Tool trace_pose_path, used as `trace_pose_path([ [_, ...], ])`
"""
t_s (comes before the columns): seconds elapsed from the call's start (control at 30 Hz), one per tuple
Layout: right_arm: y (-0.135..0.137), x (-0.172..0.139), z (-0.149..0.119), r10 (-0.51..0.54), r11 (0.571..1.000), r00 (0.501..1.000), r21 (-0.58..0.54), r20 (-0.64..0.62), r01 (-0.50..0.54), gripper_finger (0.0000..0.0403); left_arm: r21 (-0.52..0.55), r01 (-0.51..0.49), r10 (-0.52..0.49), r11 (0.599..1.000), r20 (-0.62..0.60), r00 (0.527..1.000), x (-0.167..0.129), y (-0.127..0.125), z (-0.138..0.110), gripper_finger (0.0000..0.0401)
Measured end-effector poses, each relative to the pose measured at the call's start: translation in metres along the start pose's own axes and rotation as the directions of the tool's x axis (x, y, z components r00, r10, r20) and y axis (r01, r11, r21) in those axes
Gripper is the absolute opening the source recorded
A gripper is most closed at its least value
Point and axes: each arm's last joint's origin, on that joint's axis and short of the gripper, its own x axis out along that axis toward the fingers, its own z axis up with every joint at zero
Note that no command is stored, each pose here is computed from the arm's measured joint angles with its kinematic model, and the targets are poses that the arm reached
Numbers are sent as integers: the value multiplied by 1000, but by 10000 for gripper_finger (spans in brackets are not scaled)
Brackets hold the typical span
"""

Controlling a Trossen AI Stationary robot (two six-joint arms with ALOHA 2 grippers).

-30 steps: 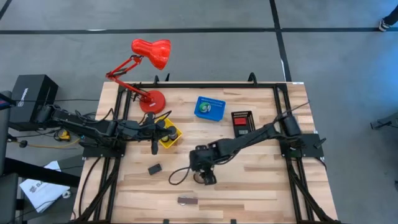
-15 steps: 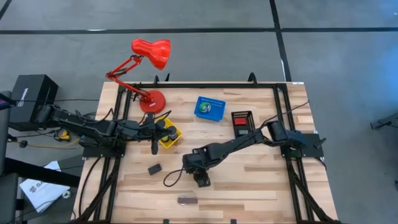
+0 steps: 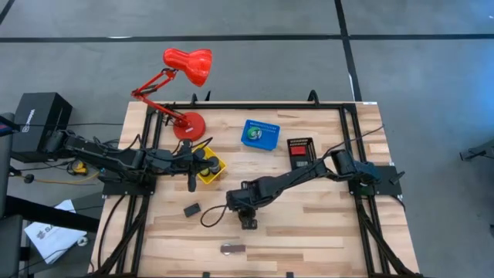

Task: Pick & Place Office items
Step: Put the black wrist watch into the blue bin

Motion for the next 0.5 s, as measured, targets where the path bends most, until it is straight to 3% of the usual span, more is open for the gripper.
trace_pose_path([
  [0.17, -7, -5, -3, -45, 999, 998, 28, -45, 46, 12, 0, 0, 0, 1000, 0, 1000, 0, 0, 0, 1],
  [0.33, -14, -28, -6, -85, 995, 994, 39, -74, 88, 20, 1, 0, 0, 1000, -2, 1000, 0, 0, -1, 1],
  [0.5, -25, -64, -5, -214, 974, 975, 60, -58, 218, 7, 5, -3, 3, 1000, -12, 1000, 0, 1, -3, 1],
])
